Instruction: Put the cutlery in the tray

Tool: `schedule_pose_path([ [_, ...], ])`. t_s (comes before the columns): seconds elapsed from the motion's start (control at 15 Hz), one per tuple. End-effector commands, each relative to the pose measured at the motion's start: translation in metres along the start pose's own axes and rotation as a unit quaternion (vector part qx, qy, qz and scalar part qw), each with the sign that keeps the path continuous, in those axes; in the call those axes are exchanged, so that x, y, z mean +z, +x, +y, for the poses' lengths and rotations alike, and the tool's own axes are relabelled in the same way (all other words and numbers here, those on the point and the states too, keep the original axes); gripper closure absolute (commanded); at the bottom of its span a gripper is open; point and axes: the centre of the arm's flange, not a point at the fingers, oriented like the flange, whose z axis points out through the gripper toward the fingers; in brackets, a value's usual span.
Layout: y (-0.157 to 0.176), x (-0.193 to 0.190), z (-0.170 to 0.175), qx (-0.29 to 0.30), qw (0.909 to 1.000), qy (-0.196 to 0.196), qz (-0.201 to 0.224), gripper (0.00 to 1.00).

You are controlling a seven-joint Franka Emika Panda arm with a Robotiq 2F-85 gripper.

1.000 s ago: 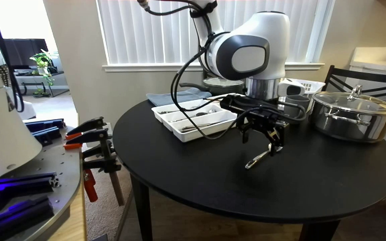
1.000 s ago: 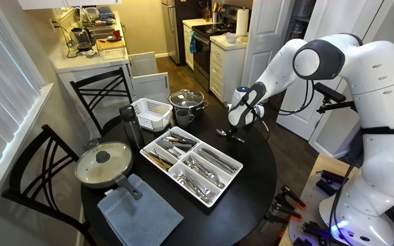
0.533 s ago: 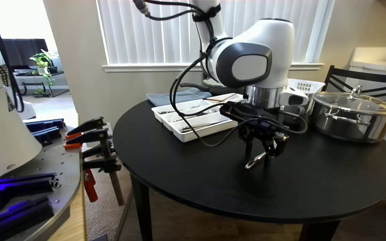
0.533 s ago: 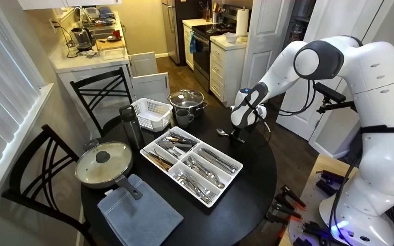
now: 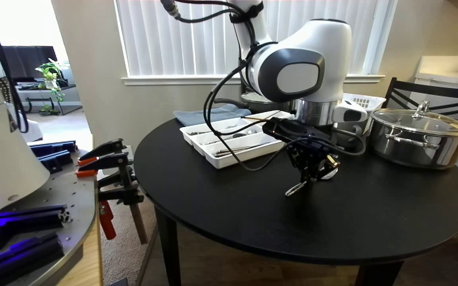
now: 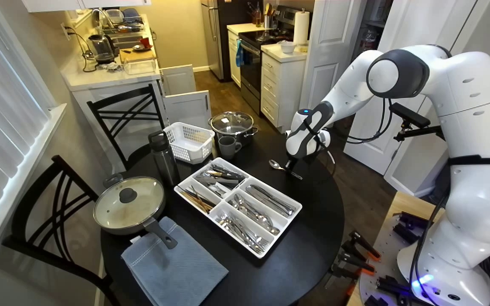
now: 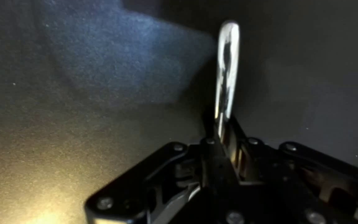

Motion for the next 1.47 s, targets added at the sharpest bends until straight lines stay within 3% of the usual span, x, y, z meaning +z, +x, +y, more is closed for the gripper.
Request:
schedule_pose_path([
  [0.0, -0.001, 0.002, -0.024, -0.019, 0.9997, 0.011, 0.006, 1.0],
  [0.47, 0.028, -0.062, -0.088, -0.004, 0.9991, -0.007, 0.041, 0.97],
  [0.67, 0.035, -0.092, -0.13, 0.006, 0.9993, 0.004, 0.036, 0.97],
  [1.13, 0.012, -0.116, -0.231, -0.005, 0.9966, 0.071, -0.042, 0.97],
  [1.4, -0.002, -0.12, -0.249, 0.051, 0.9904, 0.083, -0.098, 0.97],
])
